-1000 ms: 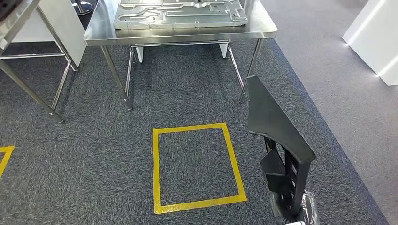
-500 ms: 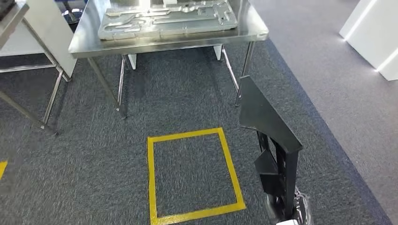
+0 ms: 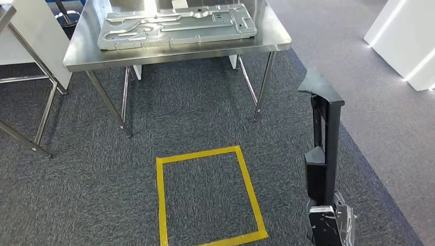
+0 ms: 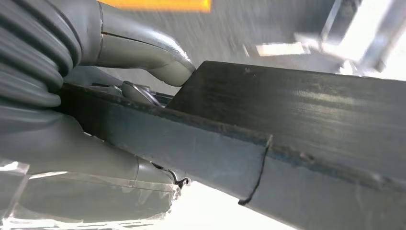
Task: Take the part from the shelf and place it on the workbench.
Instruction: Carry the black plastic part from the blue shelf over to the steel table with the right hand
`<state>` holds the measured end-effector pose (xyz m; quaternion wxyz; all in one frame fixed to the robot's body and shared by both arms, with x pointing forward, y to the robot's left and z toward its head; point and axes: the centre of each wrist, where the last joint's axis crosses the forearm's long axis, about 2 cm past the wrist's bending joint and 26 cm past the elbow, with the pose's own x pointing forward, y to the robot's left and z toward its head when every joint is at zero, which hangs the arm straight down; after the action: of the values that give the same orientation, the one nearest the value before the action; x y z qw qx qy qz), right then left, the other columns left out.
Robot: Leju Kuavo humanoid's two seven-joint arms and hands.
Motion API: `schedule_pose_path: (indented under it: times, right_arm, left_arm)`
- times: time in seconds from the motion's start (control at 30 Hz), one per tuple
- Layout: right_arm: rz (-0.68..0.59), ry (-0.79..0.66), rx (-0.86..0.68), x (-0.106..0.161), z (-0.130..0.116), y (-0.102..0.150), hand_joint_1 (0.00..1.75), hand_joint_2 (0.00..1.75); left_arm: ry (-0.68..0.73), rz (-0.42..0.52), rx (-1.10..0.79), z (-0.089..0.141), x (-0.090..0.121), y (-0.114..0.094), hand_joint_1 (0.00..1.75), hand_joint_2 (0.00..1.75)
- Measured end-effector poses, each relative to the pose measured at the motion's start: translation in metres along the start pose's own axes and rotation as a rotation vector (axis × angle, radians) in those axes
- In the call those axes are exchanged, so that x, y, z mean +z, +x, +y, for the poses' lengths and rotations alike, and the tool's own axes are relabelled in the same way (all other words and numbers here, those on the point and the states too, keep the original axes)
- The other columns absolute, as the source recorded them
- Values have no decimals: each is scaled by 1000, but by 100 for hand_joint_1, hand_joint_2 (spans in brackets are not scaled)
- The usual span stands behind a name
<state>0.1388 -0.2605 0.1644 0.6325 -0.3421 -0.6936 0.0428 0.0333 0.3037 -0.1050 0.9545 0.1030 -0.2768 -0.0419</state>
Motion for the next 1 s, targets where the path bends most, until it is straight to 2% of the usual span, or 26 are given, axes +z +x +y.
schedule_pose_path:
  times: [0.13,0.4,0.7,0.87,1.0]
  right_arm:
    - [-110,-76,139,-23,2,19,175,175]
    - [-198,-130,206,-38,4,36,175,175]
    - [-376,-210,628,-90,28,83,175,175]
    - [-594,-127,729,-108,47,89,175,175]
    - [-670,-85,785,-116,52,83,175,175]
  left_arm:
    - [-5,-6,-27,1,-3,3,0,0]
    - [-28,-8,-37,-3,-4,5,0,0]
    - [-77,-33,-78,-3,-8,8,0,0]
    - [-84,-32,-86,3,-9,4,0,0]
    - [-94,-36,-90,4,-9,5,0,0]
